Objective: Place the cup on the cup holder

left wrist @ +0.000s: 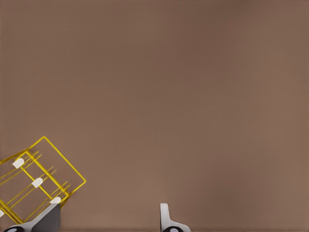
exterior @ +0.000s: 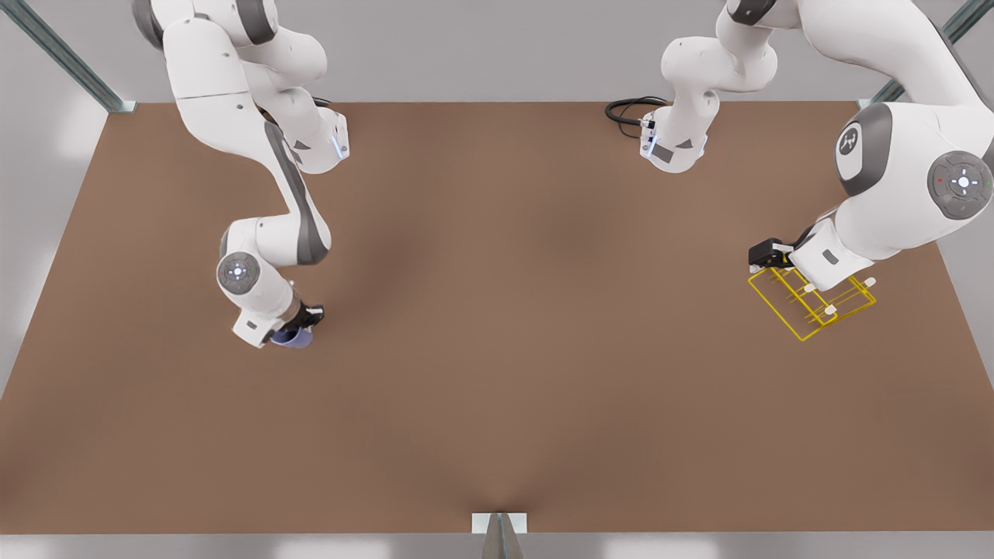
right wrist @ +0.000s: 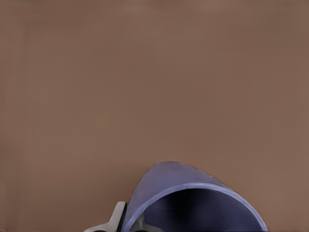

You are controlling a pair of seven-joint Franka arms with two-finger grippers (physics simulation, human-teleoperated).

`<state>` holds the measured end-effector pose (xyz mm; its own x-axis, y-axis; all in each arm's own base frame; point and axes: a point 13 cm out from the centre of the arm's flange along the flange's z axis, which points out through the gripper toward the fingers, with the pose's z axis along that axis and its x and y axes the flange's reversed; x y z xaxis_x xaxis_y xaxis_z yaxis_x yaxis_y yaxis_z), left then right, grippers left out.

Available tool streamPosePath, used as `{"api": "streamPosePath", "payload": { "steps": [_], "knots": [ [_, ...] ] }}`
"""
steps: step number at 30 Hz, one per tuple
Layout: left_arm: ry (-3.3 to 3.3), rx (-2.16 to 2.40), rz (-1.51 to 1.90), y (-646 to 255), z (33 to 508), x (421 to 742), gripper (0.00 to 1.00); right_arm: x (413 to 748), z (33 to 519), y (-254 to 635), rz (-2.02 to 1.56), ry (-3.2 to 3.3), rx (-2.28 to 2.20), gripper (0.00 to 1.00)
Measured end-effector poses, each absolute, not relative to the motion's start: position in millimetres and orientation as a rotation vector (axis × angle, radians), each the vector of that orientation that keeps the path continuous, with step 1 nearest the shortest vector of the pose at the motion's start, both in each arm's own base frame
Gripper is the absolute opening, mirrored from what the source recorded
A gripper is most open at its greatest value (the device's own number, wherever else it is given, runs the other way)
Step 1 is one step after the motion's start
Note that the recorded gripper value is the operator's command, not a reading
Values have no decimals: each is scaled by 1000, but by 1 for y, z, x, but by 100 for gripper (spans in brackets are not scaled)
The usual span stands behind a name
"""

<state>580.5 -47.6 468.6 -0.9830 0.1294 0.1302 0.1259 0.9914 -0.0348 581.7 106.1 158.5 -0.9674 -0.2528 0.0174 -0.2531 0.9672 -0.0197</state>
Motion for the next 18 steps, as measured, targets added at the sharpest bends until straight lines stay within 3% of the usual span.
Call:
{"api": "streamPosePath", "payload": {
  "steps": [8, 13, 18],
  "knots": [
    [-2999, -192, 37, -47, 465, 582, 100, 607, 230, 390, -518, -3148, 518, 21],
    [-2991, -188, 38, -46, 463, 580, 100, 626, 211, 539, -1068, -3014, 301, 21],
    [-2964, -149, -5, -28, 462, 573, 100, 595, 180, 659, -1557, -2745, 78, 21]
  ]
}}
